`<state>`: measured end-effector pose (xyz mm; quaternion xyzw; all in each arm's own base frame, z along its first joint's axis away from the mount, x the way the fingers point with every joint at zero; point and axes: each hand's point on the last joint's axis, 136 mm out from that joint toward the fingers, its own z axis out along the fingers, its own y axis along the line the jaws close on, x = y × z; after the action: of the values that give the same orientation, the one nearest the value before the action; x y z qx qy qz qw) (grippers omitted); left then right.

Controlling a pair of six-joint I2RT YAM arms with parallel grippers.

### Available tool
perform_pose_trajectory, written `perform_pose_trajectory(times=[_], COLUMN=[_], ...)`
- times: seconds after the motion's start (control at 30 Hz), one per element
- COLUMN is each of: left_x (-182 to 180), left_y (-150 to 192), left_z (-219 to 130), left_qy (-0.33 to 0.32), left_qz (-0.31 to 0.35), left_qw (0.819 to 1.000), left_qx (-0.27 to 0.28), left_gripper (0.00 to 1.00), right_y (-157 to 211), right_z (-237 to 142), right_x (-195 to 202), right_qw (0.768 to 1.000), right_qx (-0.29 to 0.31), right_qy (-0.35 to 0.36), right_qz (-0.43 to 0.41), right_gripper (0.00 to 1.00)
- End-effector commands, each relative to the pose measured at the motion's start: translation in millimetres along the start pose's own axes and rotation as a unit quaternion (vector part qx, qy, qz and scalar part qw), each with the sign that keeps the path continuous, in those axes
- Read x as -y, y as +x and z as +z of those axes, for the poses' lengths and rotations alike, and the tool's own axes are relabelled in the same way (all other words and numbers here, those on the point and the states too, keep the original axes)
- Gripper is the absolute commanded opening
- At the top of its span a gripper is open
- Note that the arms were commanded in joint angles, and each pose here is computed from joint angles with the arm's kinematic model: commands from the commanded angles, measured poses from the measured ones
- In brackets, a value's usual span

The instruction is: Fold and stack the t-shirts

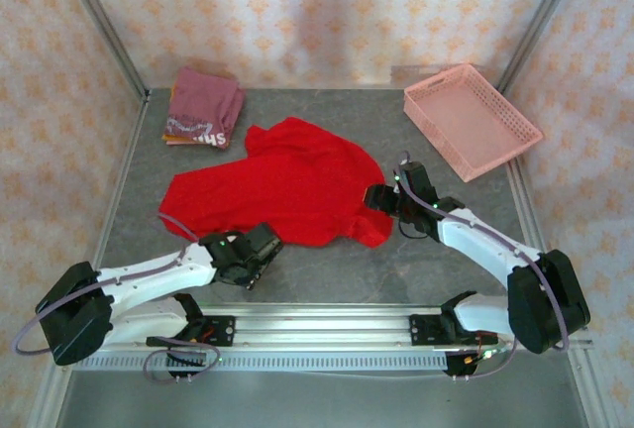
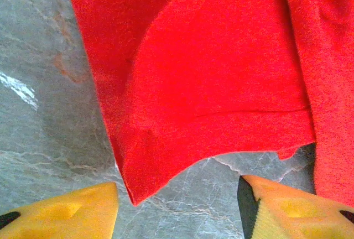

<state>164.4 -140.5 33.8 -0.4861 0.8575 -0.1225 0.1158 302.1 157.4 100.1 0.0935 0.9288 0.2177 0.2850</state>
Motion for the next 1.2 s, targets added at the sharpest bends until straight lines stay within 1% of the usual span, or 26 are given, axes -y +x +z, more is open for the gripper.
perform_pose_trajectory(times=[0.0, 0.07, 0.17, 0.27, 0.33, 0.43, 0.47, 0.53, 0.63, 0.73, 0.83, 0.93, 1.0, 1.07, 1.17], left_x=[-2, -2, -4, -6, -8, -13, -16, -21, -33, -48, -64, -80, -87, -97, -108], left_y=[6, 6, -3, -9, -11, -15, -17, -22, -30, -40, -47, -55, -63, -71, -78], left_z=[6, 10, 14, 19, 23, 25, 24, 22, 16, 5, -5, -15, -25, -35, -44], left_qy=[-0.003, -0.003, -0.002, -0.003, -0.003, -0.009, -0.012, -0.015, -0.026, -0.049, -0.067, -0.072, -0.072, -0.078, -0.089], left_qz=[-0.023, -0.028, -0.032, -0.036, -0.037, -0.032, -0.03, -0.025, -0.015, 0.005, 0.014, 0.015, 0.021, 0.03, 0.037], left_qw=[1.0, 1.0, 0.999, 0.999, 0.999, 0.999, 0.999, 0.998, 0.998, 0.995, 0.994, 0.993, 0.991, 0.989, 0.987], left_qx=[-0.01, -0.008, 0.014, 0.026, 0.029, 0.038, 0.043, 0.05, 0.063, 0.082, 0.09, 0.097, 0.108, 0.123, 0.131], left_gripper=[0.57, 0.55, 0.5, 0.42, 0.3, 0.07, 0.01, 0.0, 0.0, 0.0, 0.0, 0.0, 0.0, 0.0, 0.0], right_y=[-11, -11, -11, -12, -11, -8, -7, -6, -9, -15, -19, -23, -27, -35, -53], right_z=[1, 1, 0, -5, -8, -9, -8, -2, 13, 33, 54, 73, 83, 93, 103], right_x=[-8, -9, -6, -1, 6, 24, 29, 33, 30, 33, 31, 33, 34, 38, 45], right_qw=[1.0, 1.0, 1.0, 1.0, 0.999, 0.996, 0.996, 0.996, 0.997, 0.997, 0.996, 0.996, 0.995, 0.995, 0.995], right_qx=[0.011, 0.011, 0.013, 0.02, 0.03, 0.036, 0.032, 0.023, 0.004, -0.011, -0.026, -0.036, -0.039, -0.035, -0.024], right_qy=[-0.012, -0.014, -0.006, 0.004, 0.015, 0.037, 0.043, 0.046, 0.05, 0.069, 0.071, 0.08, 0.081, 0.086, 0.086], right_qz=[0.008, 0.009, 0.01, 0.018, 0.033, 0.067, 0.077, 0.079, 0.06, 0.046, 0.04, 0.035, 0.034, 0.036, 0.049], right_gripper=[0.68, 0.68, 0.68, 0.68, 0.68, 0.67, 0.67, 0.67, 0.65, 0.58, 0.52, 0.41, 0.32, 0.18, 0.01])
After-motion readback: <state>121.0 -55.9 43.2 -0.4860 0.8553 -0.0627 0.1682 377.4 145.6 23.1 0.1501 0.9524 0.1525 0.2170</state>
